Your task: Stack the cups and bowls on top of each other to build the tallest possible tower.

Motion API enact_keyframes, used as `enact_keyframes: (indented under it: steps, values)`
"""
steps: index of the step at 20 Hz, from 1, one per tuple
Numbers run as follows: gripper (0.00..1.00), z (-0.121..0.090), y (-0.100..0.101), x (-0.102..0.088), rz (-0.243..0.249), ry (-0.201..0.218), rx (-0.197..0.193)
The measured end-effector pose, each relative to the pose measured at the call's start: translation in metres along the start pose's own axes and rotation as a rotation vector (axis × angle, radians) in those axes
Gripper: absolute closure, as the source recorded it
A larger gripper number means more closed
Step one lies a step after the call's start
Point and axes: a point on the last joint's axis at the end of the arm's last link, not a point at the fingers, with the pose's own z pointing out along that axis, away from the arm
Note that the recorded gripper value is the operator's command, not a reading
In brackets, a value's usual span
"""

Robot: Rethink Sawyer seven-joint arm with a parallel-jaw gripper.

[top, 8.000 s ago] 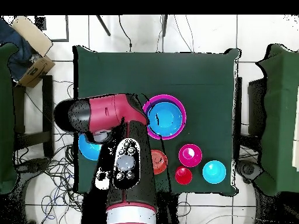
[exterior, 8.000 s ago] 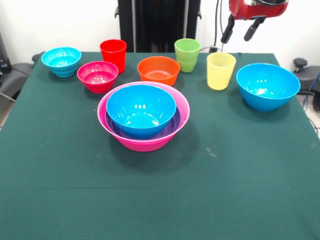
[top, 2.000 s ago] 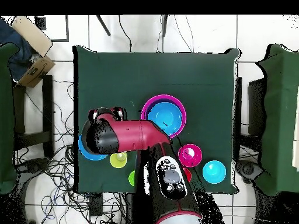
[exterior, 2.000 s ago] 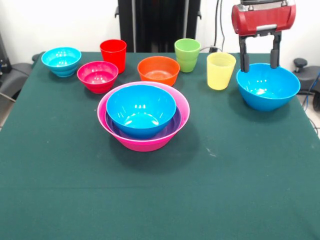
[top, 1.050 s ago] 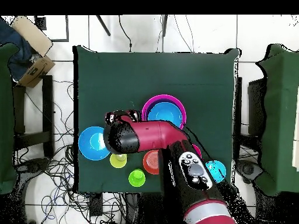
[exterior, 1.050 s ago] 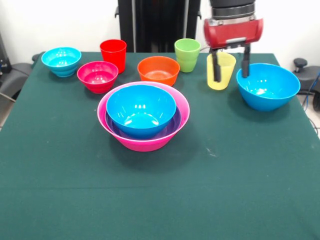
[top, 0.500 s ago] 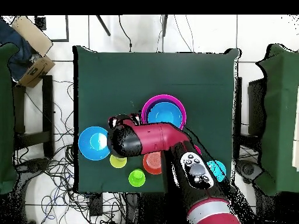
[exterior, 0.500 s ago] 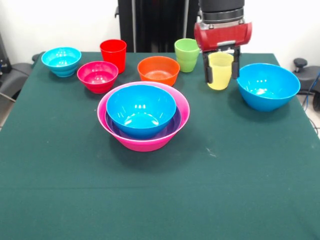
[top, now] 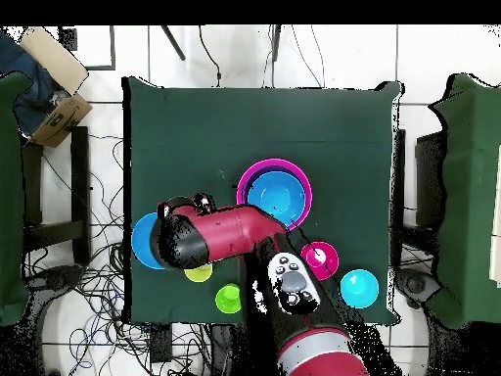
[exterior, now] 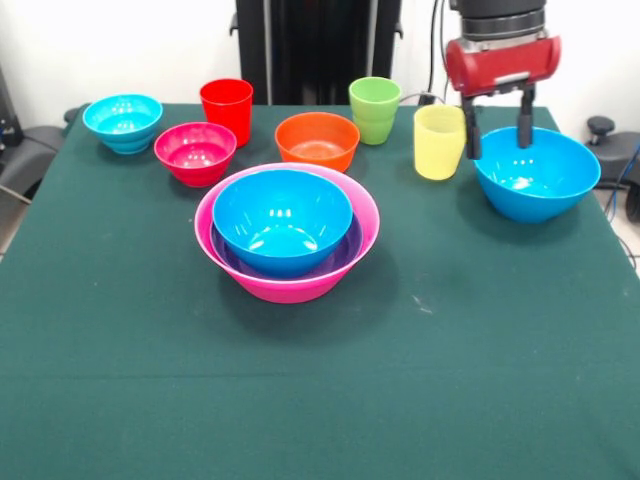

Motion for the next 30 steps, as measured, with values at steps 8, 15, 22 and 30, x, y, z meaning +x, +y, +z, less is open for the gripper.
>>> enact_keyframes:
  steps: [8, 15, 22, 30]
  values:
    - [0.0, 0.003, 0.027, 0.002, -0.043, 0.001, -0.01]
    - [0.0, 0.006, 0.021, -0.001, -0.047, -0.058, -0.006]
    - [0.0, 0.014, 0.007, -0.006, -0.076, -0.199, -0.004]
    - [0.0, 0.018, -0.007, 0.003, -0.091, -0.242, -0.004]
